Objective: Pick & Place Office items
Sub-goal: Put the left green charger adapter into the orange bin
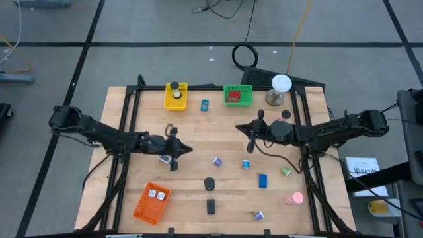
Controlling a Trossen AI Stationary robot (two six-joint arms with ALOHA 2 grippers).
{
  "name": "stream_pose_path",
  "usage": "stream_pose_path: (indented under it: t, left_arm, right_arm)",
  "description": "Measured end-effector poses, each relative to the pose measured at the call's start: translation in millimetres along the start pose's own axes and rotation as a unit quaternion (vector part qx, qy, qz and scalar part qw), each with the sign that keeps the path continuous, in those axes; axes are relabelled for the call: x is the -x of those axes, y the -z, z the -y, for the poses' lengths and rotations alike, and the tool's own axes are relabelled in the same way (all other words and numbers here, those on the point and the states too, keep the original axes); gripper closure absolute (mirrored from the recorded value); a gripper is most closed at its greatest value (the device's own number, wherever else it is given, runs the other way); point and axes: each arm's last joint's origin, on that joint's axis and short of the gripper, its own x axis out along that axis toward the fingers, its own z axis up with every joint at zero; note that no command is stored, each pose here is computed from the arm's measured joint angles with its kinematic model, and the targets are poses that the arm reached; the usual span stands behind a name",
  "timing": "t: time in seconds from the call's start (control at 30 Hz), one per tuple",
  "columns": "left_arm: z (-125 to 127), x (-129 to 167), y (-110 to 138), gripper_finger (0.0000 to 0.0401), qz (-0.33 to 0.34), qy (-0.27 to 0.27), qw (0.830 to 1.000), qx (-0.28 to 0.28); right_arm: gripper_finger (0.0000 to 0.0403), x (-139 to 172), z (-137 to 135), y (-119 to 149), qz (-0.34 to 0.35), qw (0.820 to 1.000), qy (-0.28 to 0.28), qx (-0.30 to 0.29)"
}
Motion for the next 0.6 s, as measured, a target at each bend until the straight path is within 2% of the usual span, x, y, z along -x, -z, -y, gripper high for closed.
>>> stream_pose_path:
  t: [0.13,0.3,0.47,0.6]
  left_arm:
    - [15,5,-19,0.0375,-0.073,0.023,0.996,-0.045]
    - [35,17,-32,0.0375,-0.13,0.049,0.99,-0.023]
    - [51,28,-21,0.0368,-0.189,0.062,0.98,-0.018]
    - [57,37,-10,0.0327,-0.235,0.035,0.971,-0.01]
  right_arm:
    - [0.0402,0,0,0,-0.001,1.0,0.0,0.007]
    - [0.0401,0,0,0,-0.001,1.0,0.0,0.006]
    - [0.0402,0,0,0,-0.001,1.0,0.0,0.006]
    - [0.0401,0,0,1,-0.003,1.0,0.0,0.006]
